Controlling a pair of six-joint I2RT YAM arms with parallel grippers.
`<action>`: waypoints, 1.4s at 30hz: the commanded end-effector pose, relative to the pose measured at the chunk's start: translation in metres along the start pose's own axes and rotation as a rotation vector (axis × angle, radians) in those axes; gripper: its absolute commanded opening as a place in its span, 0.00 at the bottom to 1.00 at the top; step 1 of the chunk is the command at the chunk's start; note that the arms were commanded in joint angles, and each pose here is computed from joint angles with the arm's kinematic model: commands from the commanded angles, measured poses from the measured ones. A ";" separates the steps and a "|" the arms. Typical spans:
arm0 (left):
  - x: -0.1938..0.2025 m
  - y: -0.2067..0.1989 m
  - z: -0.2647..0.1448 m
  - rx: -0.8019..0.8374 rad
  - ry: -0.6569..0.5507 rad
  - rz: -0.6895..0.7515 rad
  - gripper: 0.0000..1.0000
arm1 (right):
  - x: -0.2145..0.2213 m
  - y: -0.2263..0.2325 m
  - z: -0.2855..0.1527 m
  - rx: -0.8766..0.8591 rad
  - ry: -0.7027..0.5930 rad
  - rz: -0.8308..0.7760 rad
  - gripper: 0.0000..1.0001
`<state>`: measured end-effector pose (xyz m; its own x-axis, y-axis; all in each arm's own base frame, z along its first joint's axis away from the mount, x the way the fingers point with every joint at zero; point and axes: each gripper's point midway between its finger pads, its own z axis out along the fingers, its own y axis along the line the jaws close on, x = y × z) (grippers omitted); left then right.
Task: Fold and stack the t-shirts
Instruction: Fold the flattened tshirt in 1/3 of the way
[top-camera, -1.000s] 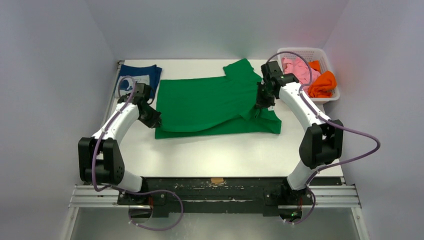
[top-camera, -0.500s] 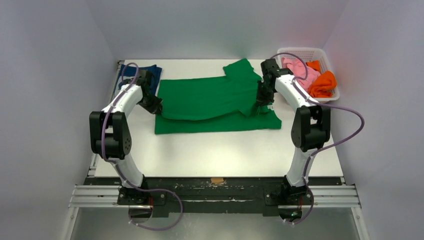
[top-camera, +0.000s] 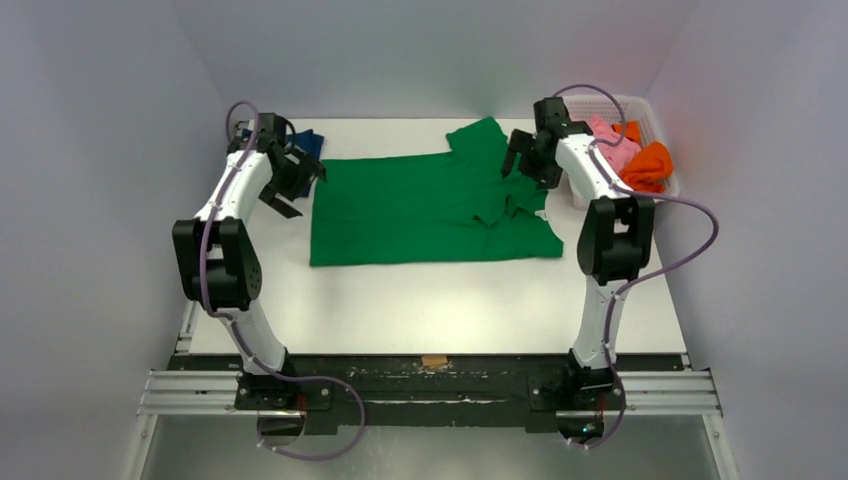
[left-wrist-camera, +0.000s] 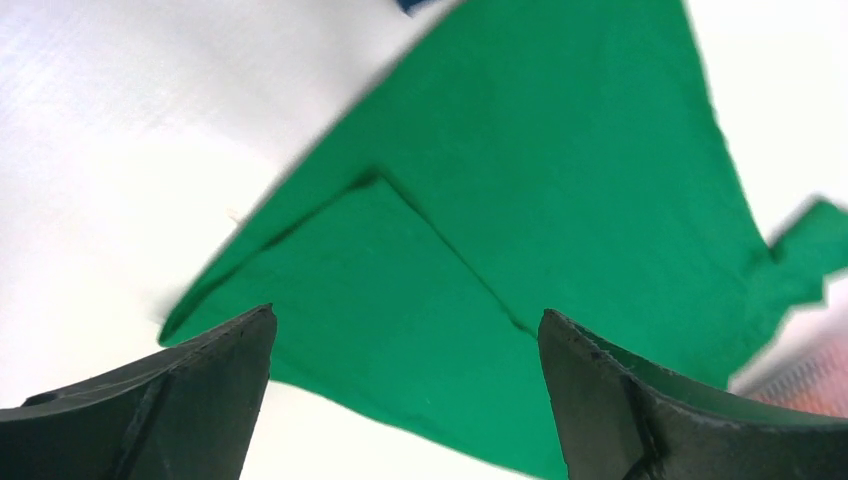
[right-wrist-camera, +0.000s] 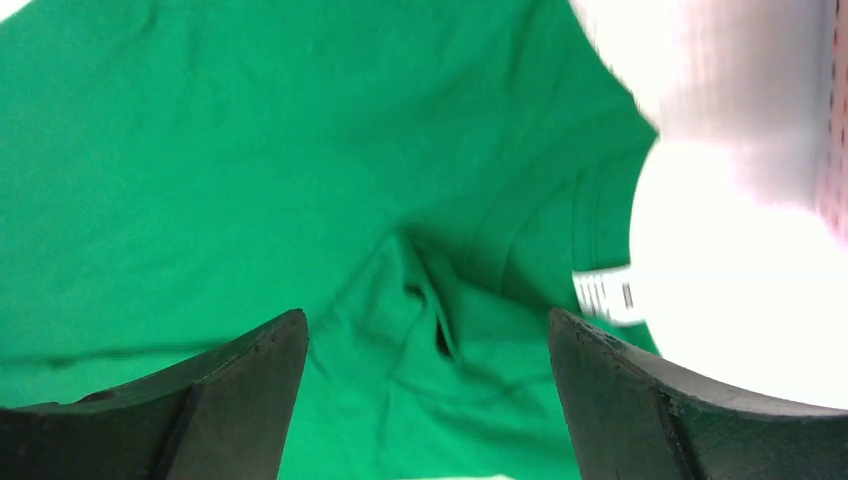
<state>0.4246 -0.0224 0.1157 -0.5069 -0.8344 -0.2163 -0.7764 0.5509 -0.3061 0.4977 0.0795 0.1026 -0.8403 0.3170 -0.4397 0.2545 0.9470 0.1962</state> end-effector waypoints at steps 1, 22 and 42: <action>0.018 -0.026 -0.038 0.222 0.044 0.094 1.00 | 0.018 0.018 -0.041 -0.162 -0.044 -0.050 0.88; 0.094 0.018 0.015 0.075 0.235 0.267 1.00 | 0.041 0.061 0.047 -0.198 -0.016 -0.147 0.90; 0.089 0.012 0.002 0.086 0.222 0.282 1.00 | -0.043 0.108 0.009 -0.293 -0.240 -0.075 0.91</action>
<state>0.3589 -0.0901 0.0732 -0.7712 -0.6341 -0.0560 -0.5917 0.7466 -0.3042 0.5925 0.1817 0.0985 -0.7205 0.2695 -0.6390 -0.0116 0.9166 0.3997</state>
